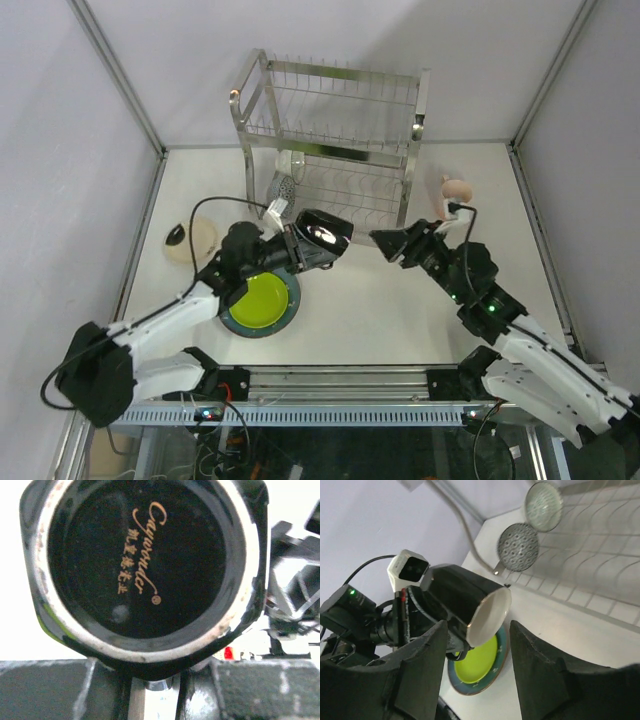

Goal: Load the mixed dishes into the dish rack

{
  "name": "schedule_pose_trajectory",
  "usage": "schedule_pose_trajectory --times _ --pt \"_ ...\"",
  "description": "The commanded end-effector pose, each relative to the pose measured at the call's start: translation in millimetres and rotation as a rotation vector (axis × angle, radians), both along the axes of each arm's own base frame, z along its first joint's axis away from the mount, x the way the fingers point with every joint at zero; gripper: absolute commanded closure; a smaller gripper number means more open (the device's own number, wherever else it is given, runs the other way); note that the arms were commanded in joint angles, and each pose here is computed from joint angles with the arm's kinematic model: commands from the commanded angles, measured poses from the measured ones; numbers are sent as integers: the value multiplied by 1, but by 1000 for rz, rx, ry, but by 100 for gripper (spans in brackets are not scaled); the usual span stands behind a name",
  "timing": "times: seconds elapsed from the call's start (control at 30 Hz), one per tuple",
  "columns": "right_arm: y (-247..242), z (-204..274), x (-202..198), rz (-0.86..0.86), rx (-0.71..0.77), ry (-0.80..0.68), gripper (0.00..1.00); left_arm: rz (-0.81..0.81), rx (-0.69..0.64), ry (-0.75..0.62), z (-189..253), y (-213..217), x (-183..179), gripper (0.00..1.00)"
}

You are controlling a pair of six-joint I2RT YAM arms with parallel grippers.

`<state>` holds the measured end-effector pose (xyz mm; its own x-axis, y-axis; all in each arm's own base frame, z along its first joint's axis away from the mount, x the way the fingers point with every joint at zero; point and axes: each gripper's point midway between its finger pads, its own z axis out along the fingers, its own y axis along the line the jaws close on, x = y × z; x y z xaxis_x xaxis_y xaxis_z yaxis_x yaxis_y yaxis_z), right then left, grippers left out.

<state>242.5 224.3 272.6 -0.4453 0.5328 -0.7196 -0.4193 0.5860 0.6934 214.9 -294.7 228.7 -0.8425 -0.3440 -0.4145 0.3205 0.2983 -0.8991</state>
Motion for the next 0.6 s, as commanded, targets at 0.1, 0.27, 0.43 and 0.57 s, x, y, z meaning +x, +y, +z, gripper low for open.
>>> schedule_pose_trajectory --times 0.1,0.27,0.43,0.57 --pt "-58 -12 -6 -162 -177 15 47 -41 96 -196 35 -36 54 100" --pt "-86 -12 -15 -229 -258 25 47 -73 207 -217 31 -60 94 100" --pt "-110 -11 -22 -280 -313 24 47 -81 346 -249 21 -74 132 100" --pt "-122 -9 -23 -300 -338 27 47 -82 417 -211 0 -86 158 100"
